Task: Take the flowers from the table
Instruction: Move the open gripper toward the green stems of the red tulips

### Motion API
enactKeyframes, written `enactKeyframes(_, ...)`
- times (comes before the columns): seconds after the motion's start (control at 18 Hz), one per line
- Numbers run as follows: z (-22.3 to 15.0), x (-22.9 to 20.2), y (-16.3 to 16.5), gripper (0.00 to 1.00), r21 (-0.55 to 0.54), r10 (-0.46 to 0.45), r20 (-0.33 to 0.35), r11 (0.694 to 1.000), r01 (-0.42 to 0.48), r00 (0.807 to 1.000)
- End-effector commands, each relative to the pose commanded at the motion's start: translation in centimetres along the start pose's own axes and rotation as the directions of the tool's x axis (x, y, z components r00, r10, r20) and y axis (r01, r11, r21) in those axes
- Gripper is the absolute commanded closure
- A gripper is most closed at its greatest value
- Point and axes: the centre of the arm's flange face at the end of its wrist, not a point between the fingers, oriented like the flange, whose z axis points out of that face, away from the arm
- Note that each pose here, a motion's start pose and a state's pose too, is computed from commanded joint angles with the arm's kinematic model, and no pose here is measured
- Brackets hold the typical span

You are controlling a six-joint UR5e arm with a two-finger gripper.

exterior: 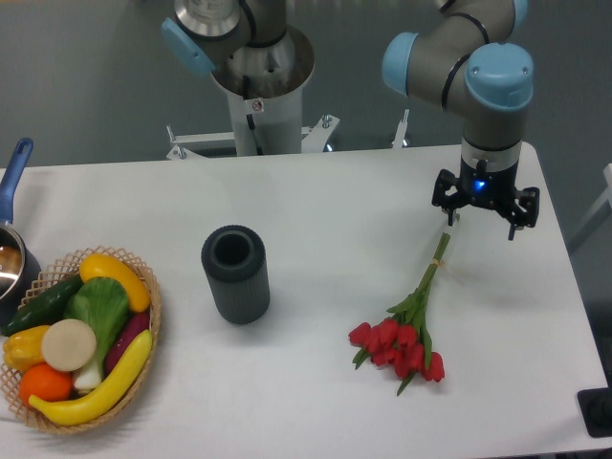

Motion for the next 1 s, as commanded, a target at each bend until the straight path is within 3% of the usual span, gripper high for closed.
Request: enactKeyframes(1.0, 1.7, 1.8, -0.9, 0.0, -0.002, 0.023, -0.038, 1.0, -0.023, 0.999)
